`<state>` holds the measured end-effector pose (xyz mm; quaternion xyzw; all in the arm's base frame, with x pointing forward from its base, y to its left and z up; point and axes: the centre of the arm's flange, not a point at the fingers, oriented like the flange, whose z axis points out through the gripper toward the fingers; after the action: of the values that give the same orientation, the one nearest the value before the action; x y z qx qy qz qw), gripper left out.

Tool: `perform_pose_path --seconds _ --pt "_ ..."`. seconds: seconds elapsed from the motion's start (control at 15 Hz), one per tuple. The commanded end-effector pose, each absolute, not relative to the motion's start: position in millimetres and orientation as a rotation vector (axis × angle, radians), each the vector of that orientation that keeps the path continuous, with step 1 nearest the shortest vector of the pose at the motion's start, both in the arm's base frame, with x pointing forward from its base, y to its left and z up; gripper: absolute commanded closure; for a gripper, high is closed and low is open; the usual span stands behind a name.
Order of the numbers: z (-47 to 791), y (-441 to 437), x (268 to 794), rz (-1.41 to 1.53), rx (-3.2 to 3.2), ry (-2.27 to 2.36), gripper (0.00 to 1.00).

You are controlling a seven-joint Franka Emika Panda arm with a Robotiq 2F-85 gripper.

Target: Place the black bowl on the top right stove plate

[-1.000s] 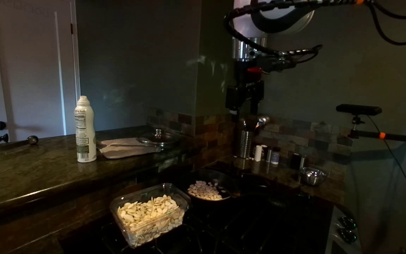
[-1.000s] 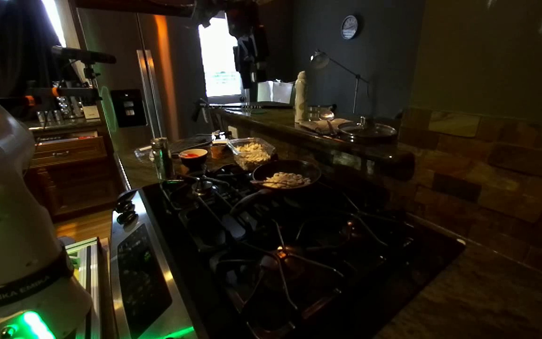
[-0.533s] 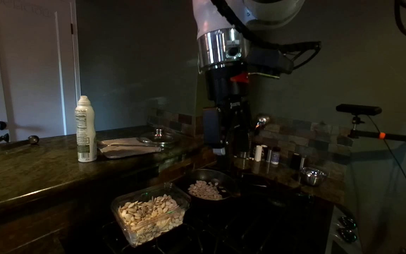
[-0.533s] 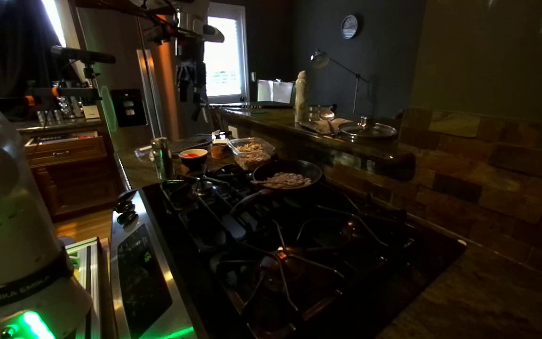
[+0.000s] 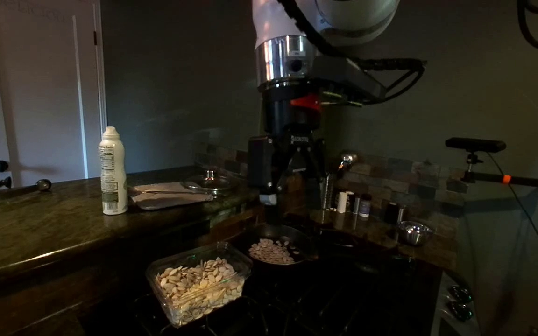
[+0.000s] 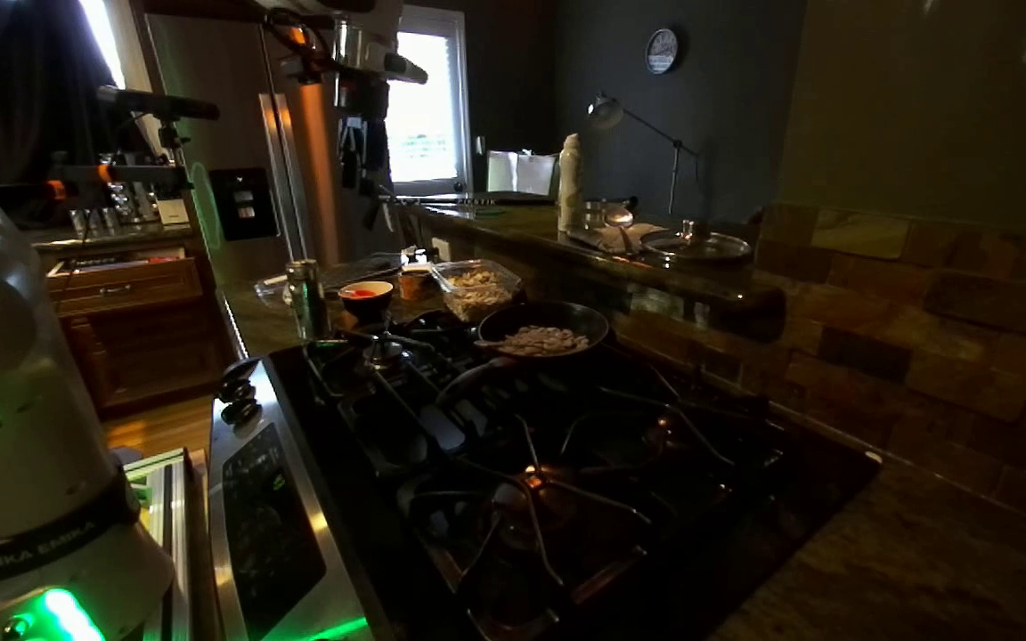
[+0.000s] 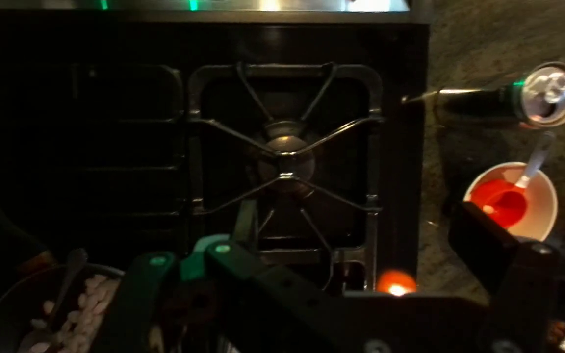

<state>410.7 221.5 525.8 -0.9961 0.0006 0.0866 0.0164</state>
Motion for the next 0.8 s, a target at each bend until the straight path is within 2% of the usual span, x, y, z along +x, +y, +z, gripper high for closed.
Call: perform_pose_path --seconds 0.0,0.33,0.67,0.73 --pt "490.0 282.0 408.3 0.394 -2.956 0.209 0.00" --pt "443.6 326.3 391.1 0.485 -2.879 0.285 0.00" --pt "443.5 328.7 389.7 0.499 -2.920 0.202 0.00" --pt "444.3 333.0 390.3 0.412 -2.876 0.220 0.00"
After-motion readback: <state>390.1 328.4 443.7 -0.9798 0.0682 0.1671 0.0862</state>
